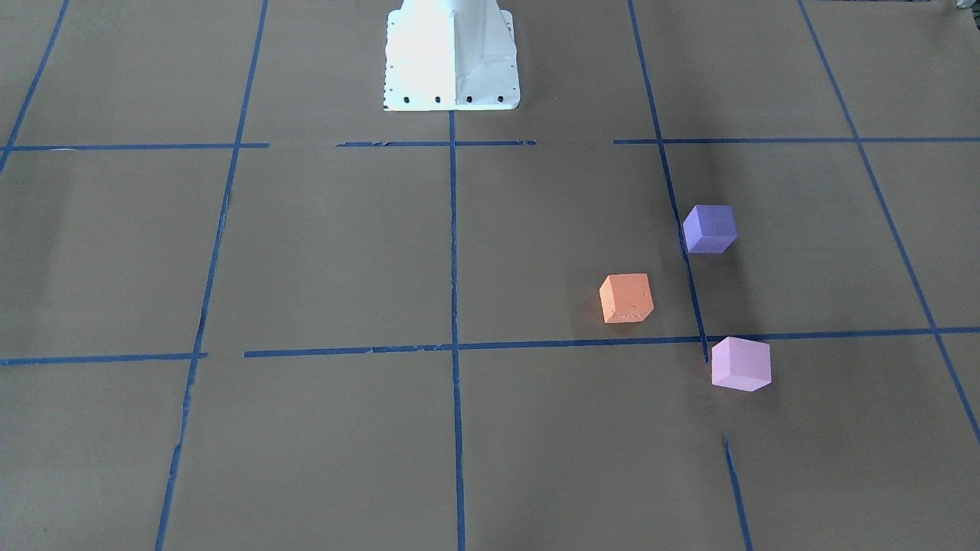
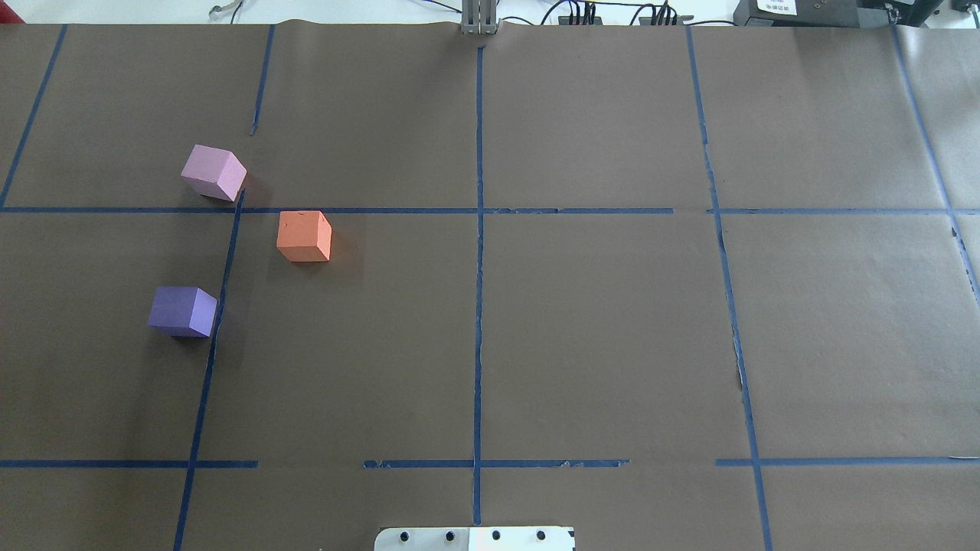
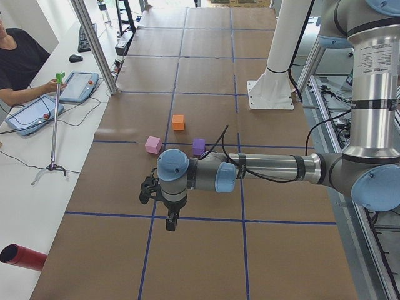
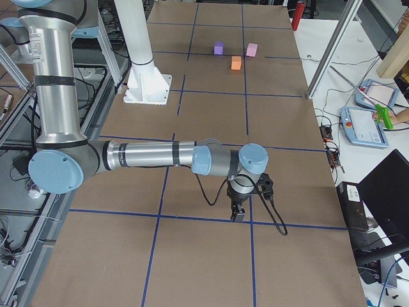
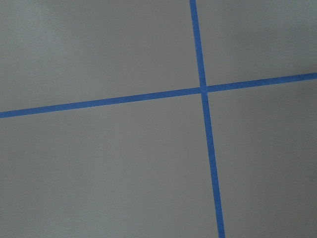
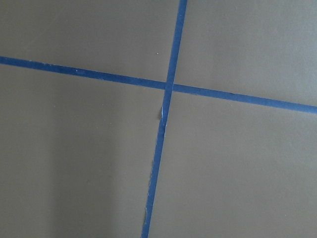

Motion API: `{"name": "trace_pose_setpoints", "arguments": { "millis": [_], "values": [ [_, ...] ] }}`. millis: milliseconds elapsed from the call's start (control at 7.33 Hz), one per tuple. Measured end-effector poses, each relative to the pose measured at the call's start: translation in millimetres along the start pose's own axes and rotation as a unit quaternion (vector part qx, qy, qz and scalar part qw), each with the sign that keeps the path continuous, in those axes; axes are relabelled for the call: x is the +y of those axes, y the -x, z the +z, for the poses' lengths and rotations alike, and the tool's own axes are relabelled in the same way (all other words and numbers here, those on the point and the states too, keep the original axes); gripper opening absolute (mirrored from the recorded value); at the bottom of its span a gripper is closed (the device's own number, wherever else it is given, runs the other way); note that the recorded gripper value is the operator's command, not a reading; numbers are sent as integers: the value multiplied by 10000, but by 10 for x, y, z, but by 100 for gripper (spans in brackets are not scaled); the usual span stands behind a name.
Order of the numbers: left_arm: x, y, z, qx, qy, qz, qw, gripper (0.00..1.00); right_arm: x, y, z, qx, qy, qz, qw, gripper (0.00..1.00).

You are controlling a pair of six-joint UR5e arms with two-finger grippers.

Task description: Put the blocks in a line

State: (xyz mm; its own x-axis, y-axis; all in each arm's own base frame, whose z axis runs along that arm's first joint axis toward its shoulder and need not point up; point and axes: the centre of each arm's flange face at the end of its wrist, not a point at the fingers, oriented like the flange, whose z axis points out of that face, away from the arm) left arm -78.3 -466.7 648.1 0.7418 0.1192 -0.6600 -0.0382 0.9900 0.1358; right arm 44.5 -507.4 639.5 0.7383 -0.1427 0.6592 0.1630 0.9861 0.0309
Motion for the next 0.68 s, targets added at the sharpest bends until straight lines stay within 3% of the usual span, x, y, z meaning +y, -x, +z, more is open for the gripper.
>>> {"name": "trace_pose_setpoints", "arguments": {
  "millis": [682],
  "values": [
    [-109,-63,-77,-7,-83,48,10000,100,0,0,-1,0,0,1,10000,100]
  ]
}}
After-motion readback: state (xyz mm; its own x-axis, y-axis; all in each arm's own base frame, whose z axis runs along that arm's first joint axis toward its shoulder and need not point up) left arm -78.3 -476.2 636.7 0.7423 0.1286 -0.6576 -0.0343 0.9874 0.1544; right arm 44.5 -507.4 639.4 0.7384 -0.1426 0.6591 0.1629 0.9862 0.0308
